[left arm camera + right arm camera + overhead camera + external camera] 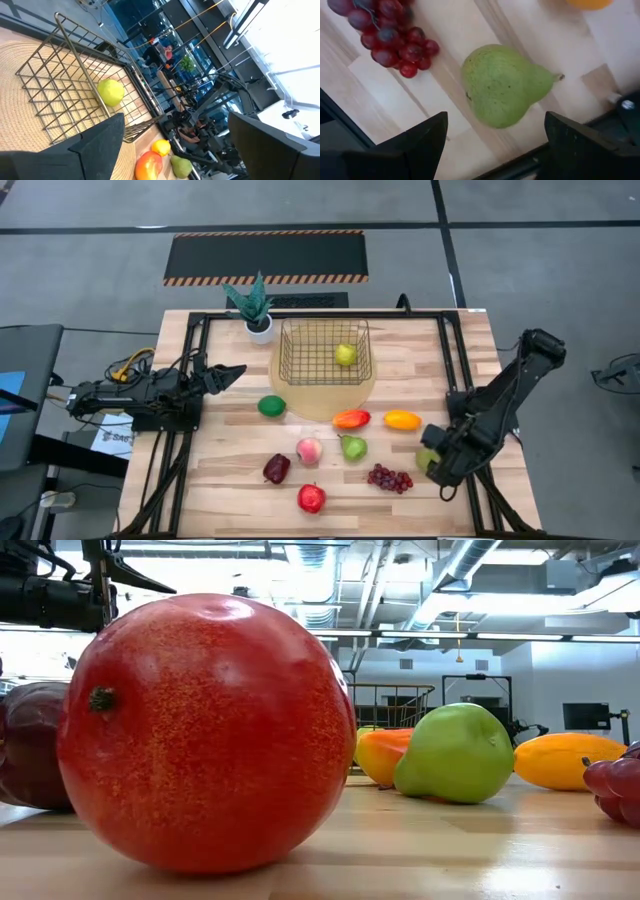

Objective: Build produce basket
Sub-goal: Put the right green pear into the wire basket

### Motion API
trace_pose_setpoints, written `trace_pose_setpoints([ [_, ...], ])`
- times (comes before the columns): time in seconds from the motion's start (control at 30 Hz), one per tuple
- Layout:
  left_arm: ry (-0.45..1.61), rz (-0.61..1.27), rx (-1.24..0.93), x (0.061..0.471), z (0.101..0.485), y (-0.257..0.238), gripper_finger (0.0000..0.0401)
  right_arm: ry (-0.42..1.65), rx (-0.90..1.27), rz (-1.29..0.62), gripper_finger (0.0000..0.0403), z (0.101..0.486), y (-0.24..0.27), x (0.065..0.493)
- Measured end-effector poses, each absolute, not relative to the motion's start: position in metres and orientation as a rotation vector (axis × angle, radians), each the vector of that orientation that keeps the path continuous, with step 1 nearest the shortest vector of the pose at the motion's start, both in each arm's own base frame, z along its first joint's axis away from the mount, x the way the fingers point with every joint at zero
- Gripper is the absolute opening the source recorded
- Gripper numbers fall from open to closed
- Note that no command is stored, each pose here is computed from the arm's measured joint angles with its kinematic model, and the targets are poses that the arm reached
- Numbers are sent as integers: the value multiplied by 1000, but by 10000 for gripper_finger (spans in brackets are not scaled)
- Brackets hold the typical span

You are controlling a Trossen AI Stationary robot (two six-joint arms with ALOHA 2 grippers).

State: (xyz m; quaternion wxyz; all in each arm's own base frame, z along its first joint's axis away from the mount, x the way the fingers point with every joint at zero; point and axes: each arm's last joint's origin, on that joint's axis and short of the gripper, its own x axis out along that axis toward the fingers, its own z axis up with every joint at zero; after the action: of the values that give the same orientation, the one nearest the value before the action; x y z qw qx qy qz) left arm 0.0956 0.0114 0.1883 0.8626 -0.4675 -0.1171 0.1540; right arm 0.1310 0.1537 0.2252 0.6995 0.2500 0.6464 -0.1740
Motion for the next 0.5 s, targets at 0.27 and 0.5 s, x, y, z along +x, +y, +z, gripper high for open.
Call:
trace_pose_setpoints([
  [0.27, -242, 327, -981, 96, 188, 11, 341, 1430, 574, -357, 351, 184, 149, 127],
  [0.5, -231, 335, -986, 96, 186, 12, 341, 1394, 559, -363, 351, 172, 145, 125],
])
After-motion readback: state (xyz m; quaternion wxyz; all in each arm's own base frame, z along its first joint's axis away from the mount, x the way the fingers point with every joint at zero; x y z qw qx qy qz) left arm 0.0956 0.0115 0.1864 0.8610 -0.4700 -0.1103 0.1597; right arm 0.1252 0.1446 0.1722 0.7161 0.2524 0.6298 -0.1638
